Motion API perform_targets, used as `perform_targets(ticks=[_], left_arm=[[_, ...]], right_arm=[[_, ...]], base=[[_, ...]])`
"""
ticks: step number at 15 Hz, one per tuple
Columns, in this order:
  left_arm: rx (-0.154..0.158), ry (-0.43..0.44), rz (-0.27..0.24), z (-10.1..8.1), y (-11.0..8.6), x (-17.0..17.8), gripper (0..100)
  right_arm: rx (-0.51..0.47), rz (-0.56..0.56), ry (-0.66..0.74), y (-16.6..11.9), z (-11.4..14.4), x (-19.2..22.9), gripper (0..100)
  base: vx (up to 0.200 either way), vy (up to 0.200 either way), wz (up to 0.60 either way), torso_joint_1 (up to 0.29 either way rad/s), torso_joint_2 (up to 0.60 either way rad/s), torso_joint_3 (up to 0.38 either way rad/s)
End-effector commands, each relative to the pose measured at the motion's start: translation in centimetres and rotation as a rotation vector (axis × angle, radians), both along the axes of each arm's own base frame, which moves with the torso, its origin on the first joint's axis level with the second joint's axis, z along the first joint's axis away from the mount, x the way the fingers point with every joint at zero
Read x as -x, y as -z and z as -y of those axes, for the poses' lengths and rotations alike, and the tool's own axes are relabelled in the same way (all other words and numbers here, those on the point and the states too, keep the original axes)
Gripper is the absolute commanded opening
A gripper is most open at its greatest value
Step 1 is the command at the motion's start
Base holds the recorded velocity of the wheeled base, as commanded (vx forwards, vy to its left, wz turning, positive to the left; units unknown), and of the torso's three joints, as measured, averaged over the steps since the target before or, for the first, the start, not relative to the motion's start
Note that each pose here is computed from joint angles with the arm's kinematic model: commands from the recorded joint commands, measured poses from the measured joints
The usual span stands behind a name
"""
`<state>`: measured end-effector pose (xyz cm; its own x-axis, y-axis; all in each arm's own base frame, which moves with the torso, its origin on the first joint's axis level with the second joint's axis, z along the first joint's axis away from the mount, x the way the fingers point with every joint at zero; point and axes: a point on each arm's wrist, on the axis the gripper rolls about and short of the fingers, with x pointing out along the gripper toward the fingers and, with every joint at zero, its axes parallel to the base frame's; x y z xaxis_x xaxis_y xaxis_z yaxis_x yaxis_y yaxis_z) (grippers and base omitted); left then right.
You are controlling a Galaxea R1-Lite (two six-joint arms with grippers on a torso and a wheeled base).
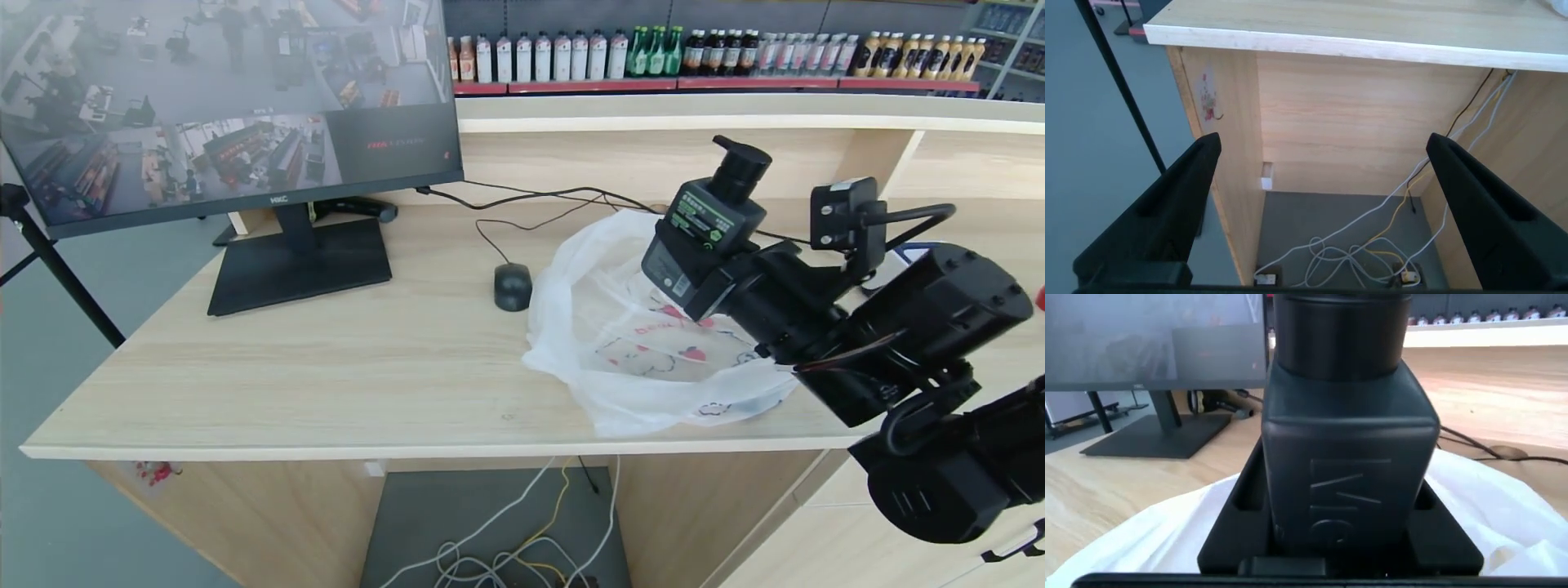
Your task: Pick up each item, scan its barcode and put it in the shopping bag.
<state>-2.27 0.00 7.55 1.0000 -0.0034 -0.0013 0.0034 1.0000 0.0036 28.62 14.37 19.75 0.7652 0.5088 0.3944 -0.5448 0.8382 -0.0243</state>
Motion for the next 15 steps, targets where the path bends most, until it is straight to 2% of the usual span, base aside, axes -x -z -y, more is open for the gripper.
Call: perform_targets(ticks=[1, 3, 15], left_arm=[[0.001, 0.000, 0.000, 0.0, 0.0, 0.0, 100], [0.001, 0.000, 0.000, 0.0, 0.0, 0.0, 100], [0.001, 0.000, 0.000, 0.0, 0.0, 0.0, 100]], right_arm=[[0.022, -0.045, -0.019, 1.9, -1.3, -1.2, 0], [0.023, -0.066, -0.053, 2.4, -2.2, -0.7, 0], [0.065, -0.161, -0.049, 6.2, -3.2, -2.5, 0]], base=[[0.000, 0.000, 0.00, 0.000, 0.00, 0.000], [0.000, 0.000, 0.00, 0.000, 0.00, 0.000], [0.000, 0.000, 0.00, 0.000, 0.00, 0.000]])
